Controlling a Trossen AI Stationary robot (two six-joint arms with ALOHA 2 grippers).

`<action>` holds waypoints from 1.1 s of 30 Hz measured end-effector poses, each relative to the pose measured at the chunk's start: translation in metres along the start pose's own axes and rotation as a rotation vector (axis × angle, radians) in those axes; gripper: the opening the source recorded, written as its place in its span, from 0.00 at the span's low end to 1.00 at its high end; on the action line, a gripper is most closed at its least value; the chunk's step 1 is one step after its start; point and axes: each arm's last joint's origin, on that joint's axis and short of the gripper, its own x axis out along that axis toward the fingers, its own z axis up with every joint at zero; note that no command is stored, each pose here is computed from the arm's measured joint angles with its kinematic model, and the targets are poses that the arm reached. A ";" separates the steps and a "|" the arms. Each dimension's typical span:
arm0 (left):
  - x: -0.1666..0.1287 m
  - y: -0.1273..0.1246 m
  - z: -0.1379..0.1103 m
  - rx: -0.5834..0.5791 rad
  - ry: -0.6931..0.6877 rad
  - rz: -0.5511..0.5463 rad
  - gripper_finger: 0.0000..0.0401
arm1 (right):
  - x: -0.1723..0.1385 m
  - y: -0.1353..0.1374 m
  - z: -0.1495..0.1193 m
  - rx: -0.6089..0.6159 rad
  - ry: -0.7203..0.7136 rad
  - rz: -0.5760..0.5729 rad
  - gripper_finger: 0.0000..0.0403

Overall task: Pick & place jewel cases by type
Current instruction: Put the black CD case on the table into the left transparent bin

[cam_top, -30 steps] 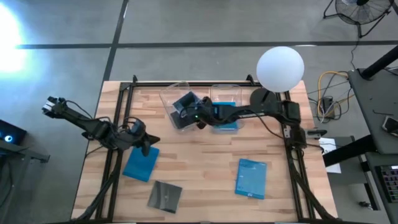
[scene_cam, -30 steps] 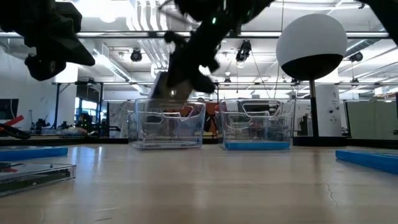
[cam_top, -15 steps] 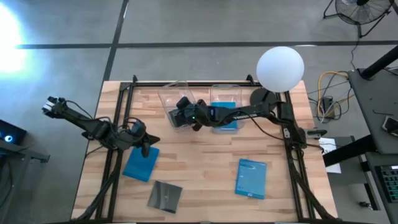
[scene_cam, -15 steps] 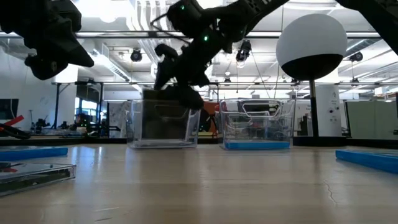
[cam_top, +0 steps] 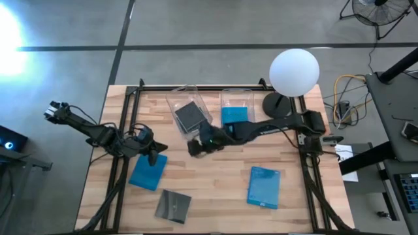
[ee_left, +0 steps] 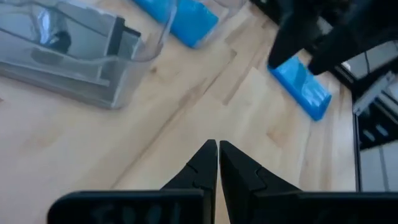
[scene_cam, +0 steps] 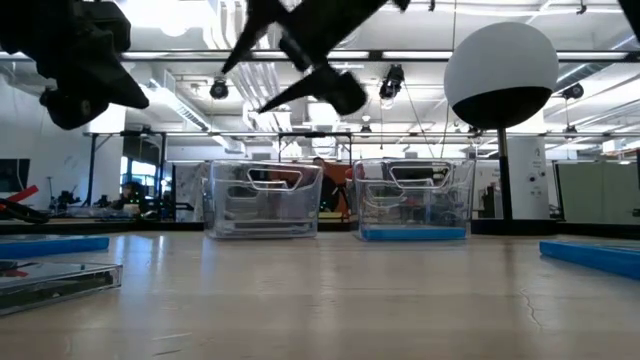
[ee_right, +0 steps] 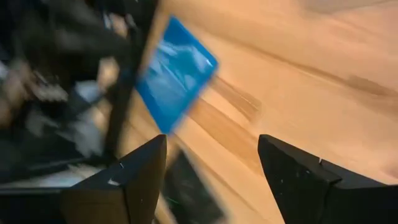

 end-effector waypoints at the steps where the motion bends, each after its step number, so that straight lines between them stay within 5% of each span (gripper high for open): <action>1: 0.000 0.000 -0.001 0.002 0.015 -0.005 0.00 | -0.006 0.001 -0.009 -0.049 0.023 -0.025 0.61; 7: 0.003 0.002 -0.011 -0.058 0.223 -0.018 0.00 | -0.022 0.000 -0.063 -0.100 0.169 -0.154 0.60; 13: 0.012 -0.011 -0.037 -0.060 0.640 -0.128 0.00 | 0.000 -0.007 -0.094 -0.102 0.217 -0.194 0.59; 17: 0.009 -0.023 -0.061 0.015 0.801 -0.154 0.00 | 0.016 -0.013 -0.108 -0.106 0.237 -0.208 0.60; 22: 0.000 -0.047 -0.095 0.116 0.887 -0.269 0.00 | 0.034 -0.018 -0.119 -0.123 0.245 -0.200 0.58; 33: 0.023 -0.072 -0.158 0.104 0.958 -0.300 0.00 | 0.058 -0.022 -0.129 -0.127 0.322 -0.126 0.57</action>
